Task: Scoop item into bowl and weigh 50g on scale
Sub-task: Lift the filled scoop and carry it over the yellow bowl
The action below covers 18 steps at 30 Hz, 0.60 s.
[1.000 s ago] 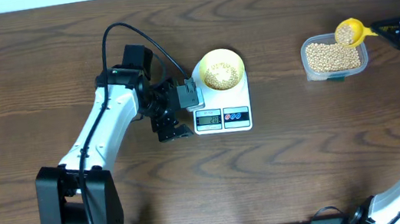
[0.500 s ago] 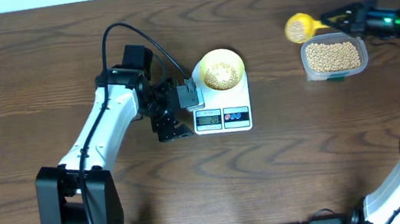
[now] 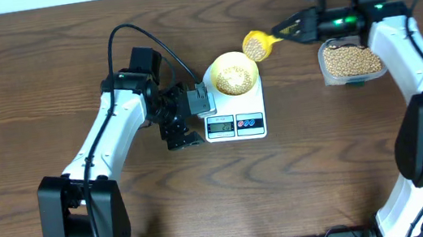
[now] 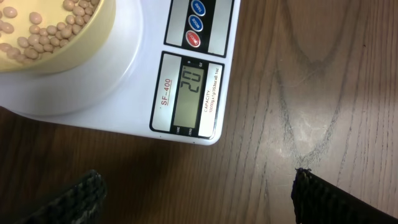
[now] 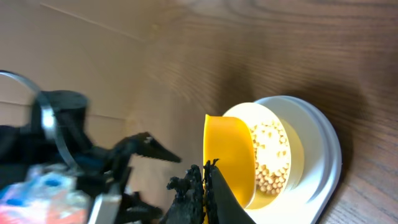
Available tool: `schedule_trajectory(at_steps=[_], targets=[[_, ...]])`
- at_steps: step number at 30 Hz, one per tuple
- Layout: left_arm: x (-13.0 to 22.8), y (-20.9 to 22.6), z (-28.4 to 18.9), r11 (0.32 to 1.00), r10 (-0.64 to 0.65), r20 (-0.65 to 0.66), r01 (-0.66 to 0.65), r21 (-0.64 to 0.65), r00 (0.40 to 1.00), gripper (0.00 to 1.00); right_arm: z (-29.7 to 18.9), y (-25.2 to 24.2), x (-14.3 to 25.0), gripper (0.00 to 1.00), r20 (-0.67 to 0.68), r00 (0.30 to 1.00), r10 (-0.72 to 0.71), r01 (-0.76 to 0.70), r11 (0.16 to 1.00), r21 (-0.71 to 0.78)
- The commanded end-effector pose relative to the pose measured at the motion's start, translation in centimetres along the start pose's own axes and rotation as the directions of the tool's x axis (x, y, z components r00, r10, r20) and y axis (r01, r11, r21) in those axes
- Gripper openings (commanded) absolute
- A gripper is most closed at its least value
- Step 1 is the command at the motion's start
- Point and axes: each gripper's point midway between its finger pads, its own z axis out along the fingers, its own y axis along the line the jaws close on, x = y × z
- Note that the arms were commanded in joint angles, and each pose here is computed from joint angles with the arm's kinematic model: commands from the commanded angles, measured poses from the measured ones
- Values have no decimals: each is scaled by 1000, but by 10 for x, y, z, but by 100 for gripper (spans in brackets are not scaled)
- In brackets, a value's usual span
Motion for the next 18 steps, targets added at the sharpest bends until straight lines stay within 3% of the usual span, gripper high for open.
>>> schedule_trajectory(at_steps=[1, 5, 8, 18], targets=[[0, -2, 2, 1000, -1, 12, 1, 14, 1000, 98, 20, -18, 4, 1, -11, 1000, -8, 10, 990, 144], [0, -2, 2, 1000, -1, 12, 1, 14, 1000, 98, 36, -18, 9, 1, -40, 995, -88, 94, 973, 210], [0, -2, 1, 1000, -2, 12, 2, 14, 1000, 98, 48, -11, 13, 1, -77, 978, -197, 208, 958, 198], [0, -2, 1, 1000, -2, 12, 2, 14, 1000, 98, 55, 8, 13, 1, -96, 935, -342, 354, 918, 180]])
